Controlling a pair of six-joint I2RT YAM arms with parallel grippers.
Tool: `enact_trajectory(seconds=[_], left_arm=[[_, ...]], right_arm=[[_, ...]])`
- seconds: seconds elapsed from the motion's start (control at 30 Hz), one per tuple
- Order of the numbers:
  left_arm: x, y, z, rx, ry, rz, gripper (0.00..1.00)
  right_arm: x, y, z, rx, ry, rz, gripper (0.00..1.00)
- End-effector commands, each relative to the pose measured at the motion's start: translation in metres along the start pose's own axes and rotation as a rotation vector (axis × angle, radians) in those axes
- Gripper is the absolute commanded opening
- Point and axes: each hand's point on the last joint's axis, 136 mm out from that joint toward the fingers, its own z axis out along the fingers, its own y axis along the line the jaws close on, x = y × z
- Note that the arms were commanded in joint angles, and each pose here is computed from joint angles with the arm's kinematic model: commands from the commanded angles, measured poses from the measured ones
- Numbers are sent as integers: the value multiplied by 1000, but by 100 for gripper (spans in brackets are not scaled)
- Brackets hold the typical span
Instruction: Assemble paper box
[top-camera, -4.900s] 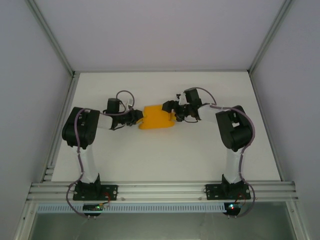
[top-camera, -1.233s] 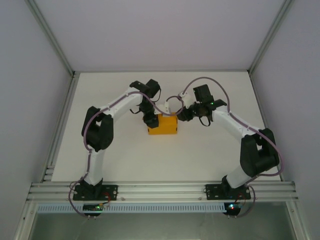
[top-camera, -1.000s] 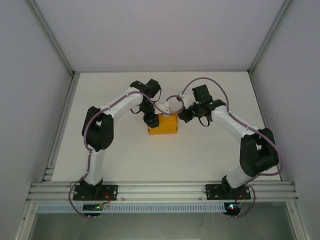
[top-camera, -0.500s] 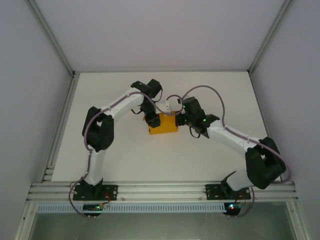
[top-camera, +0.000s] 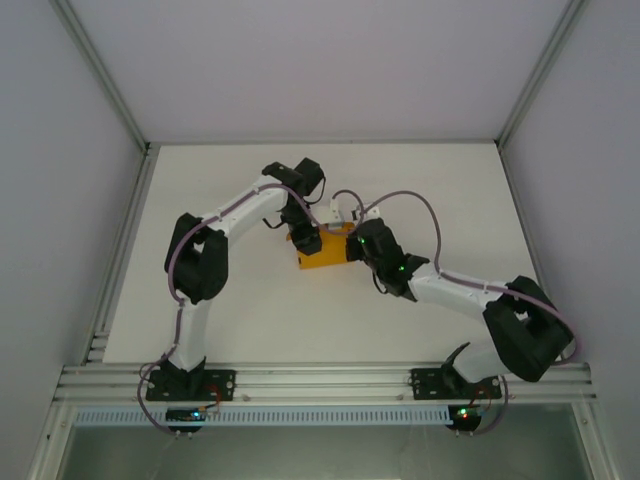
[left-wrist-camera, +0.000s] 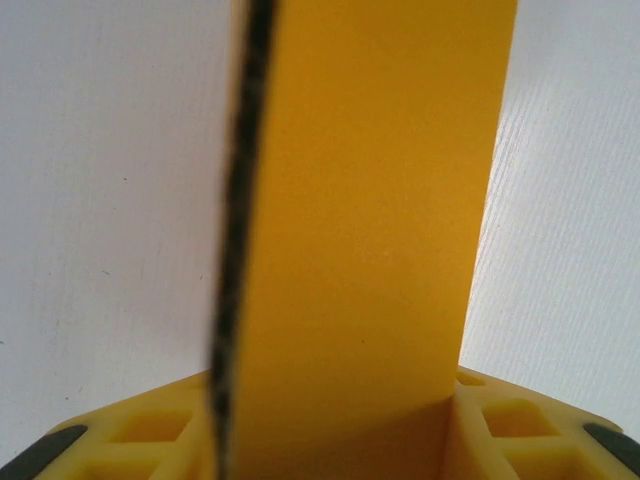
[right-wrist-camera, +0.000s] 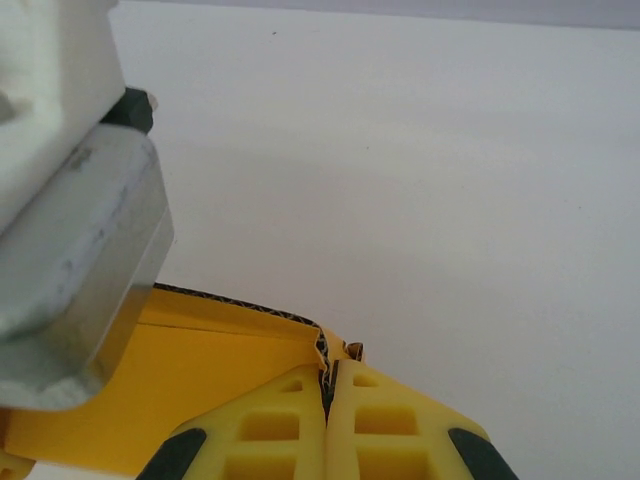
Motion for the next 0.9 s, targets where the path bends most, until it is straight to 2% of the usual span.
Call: enact_trajectory(seconds=[0.0, 0.1, 0.13, 0.23, 0.33, 0.37, 0.53, 0.73, 0.87], left_arm=[[-14, 17, 15, -51, -31, -22, 47], [-18, 13, 12, -39, -51, -24, 51], [-20, 12, 9, -39, -58, -27, 54], [-28, 6, -2, -30, -100, -20, 66], [-35, 0, -16, -35, -150, -8, 86], [-36, 0, -21, -42, -163, -7, 100], [-32, 3, -41, -132, -193, -67, 100], [-5, 0, -57, -243, -237, -247, 100], [28, 5, -68, -351, -262, -429, 100]], right_arm=[[86, 10, -1, -87, 196, -83, 0], [80, 10, 0, -80, 159, -100, 0], [85, 12, -1, -95, 190, -104, 0], [82, 6, 1, -54, 173, -101, 0], [80, 4, 3, -37, 180, -104, 0], [76, 2, 3, -13, 170, -111, 0], [75, -4, 5, 59, 199, -116, 0], [75, 0, 6, 98, 205, -142, 0], [77, 6, 4, 91, 236, -124, 0]])
